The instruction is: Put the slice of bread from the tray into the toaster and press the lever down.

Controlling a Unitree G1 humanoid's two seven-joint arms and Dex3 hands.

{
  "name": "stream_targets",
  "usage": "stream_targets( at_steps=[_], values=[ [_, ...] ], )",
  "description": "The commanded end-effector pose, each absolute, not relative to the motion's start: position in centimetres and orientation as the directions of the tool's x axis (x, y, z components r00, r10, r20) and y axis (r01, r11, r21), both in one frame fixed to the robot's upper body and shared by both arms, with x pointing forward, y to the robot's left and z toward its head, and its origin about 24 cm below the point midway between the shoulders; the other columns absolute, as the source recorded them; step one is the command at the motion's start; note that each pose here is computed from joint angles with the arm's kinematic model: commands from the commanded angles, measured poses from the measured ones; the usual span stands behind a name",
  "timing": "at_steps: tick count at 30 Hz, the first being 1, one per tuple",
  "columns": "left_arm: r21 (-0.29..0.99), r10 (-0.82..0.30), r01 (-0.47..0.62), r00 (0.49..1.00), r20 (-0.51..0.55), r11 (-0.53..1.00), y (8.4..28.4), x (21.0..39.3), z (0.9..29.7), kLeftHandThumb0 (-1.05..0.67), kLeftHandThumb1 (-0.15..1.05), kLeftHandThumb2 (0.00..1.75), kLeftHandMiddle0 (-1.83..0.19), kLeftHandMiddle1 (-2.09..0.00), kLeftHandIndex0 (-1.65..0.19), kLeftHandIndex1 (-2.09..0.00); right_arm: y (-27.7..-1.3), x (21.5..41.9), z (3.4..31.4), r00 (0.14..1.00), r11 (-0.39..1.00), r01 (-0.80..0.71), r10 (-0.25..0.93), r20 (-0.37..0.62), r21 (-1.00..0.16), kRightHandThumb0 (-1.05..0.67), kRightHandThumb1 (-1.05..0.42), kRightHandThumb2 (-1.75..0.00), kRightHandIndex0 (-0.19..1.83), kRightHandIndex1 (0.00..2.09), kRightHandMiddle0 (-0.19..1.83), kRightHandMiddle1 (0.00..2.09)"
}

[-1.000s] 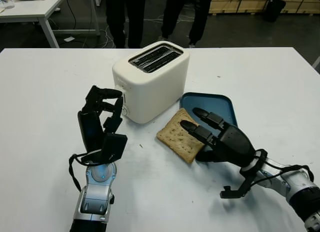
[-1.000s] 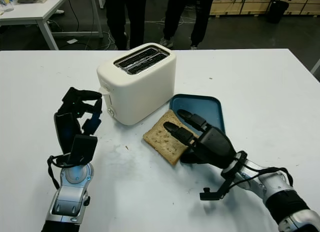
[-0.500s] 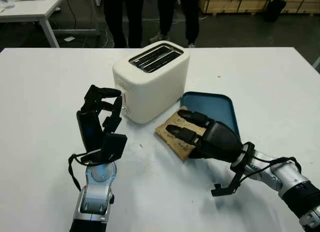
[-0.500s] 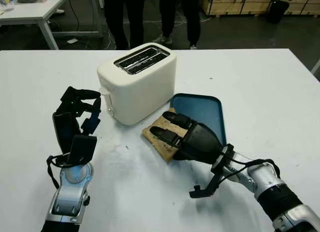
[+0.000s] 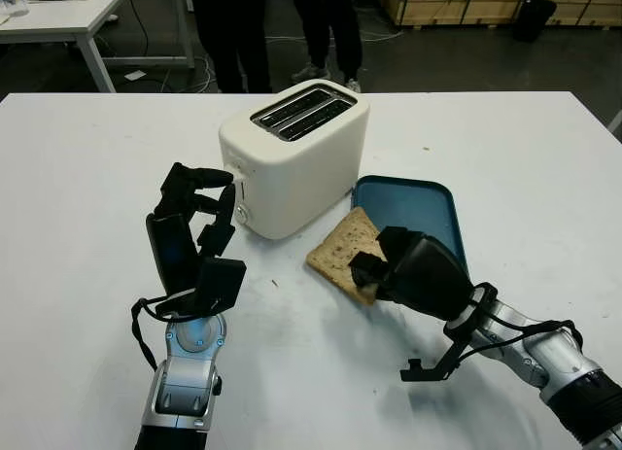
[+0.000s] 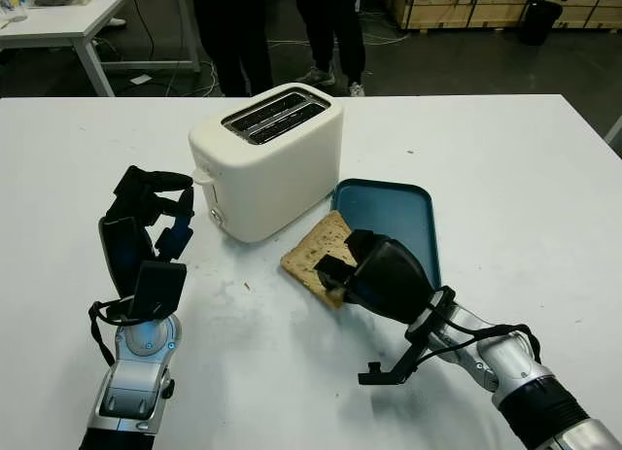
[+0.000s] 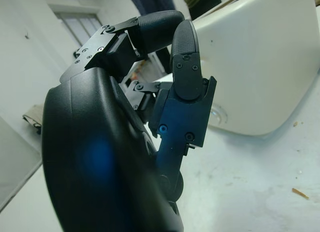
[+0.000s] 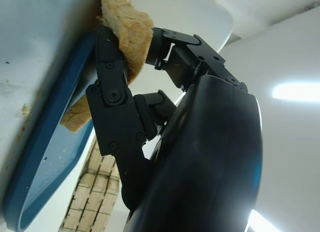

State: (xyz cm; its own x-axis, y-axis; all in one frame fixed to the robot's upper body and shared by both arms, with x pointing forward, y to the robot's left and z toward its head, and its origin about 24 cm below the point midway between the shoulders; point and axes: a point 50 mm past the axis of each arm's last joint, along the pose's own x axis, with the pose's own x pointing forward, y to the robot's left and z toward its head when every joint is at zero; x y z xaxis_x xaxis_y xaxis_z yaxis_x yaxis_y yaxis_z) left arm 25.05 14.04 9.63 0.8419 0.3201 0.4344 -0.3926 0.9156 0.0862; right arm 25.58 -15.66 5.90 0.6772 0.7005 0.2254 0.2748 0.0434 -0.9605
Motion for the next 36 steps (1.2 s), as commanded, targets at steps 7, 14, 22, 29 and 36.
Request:
stream_targets(
  at_steps=[7,14,22,29,36],
  values=[
    [0.064,0.319,-0.385,0.836,0.447,0.921,13.5,25.0,10.0,-0.43,0.92,0.27,-0.65,-1.59,-0.60,-1.34,-16.1,25.4,6.7,0.647,0.133,0.359,0.678,0.349,-0.924,-0.42,-0.92,-0.38,0.91,1.75,0.63,1.75],
    [0.068,0.311,-0.376,0.843,0.438,0.924,13.3,25.0,9.8,-0.43,0.92,0.27,-0.65,-1.61,-0.60,-1.35,-17.0,26.7,8.5,0.569,0.296,0.487,0.606,0.556,-0.821,-0.40,-0.92,-0.35,0.86,1.75,0.60,1.75],
    [0.071,0.306,-0.369,0.851,0.427,0.927,13.2,25.0,9.7,-0.43,0.92,0.28,-0.66,-1.61,-0.59,-1.35,-20.3,31.6,14.9,0.650,0.554,0.336,0.449,0.613,-0.762,-0.33,-0.92,-0.38,0.85,1.75,0.50,1.75],
    [0.063,0.308,-0.367,0.852,0.423,0.928,13.1,25.0,9.7,-0.43,0.92,0.28,-0.62,-1.61,-0.58,-1.34,-21.5,36.2,22.5,0.705,0.555,0.246,0.460,0.540,-0.794,-0.25,-0.92,-0.32,0.75,1.75,0.47,1.75],
    [0.055,0.314,-0.369,0.851,0.421,0.928,13.1,25.0,9.8,-0.43,0.92,0.28,-0.61,-1.62,-0.58,-1.33,-20.0,39.0,27.4,0.766,0.534,0.092,0.502,0.403,-0.840,-0.13,-0.92,-0.25,0.78,1.75,0.55,1.75]
  ],
)
